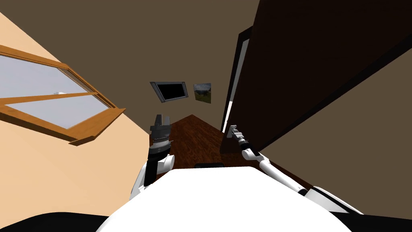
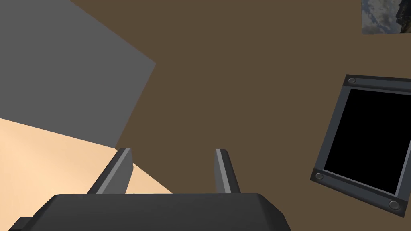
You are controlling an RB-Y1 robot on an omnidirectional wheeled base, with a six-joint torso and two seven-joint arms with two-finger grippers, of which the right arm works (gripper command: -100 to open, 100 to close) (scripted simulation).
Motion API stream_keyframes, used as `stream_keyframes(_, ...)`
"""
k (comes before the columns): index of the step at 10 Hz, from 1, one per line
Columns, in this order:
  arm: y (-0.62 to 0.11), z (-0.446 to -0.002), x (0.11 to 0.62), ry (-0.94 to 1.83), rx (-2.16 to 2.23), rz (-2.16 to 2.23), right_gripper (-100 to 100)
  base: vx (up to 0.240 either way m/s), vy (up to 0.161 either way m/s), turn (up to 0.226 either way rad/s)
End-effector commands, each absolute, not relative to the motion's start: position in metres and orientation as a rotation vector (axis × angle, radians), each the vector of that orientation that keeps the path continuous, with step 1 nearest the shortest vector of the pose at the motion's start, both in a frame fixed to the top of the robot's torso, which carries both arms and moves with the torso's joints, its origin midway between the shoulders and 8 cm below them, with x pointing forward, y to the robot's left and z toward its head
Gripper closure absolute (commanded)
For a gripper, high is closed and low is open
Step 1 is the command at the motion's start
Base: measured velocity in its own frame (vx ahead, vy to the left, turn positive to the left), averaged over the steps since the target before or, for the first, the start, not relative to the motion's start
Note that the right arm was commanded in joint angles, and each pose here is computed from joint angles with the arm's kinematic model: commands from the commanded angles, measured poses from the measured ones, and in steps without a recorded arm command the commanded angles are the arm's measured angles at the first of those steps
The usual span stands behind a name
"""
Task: Pull the door open
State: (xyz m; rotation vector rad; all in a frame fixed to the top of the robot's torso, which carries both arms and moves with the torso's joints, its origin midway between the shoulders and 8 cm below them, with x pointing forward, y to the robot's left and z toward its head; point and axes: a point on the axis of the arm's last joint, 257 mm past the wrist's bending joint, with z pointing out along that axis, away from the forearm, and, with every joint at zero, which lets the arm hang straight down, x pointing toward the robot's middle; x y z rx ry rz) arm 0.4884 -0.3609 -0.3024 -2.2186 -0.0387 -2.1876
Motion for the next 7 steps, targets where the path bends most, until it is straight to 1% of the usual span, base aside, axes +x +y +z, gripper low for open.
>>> stream_keyframes(1,-0.360,-0.301,0.485,-0.055,-2.208,-2.185,100,-0.119,-0.051,0.093)
stream_keyframes(4,-0.358,-0.299,0.477,-0.089,-2.186,-2.176,100,-0.224,-0.079,0.119)
stream_keyframes(7,-0.356,-0.297,0.468,-0.125,-2.163,-2.161,100,-0.190,-0.125,0.129)
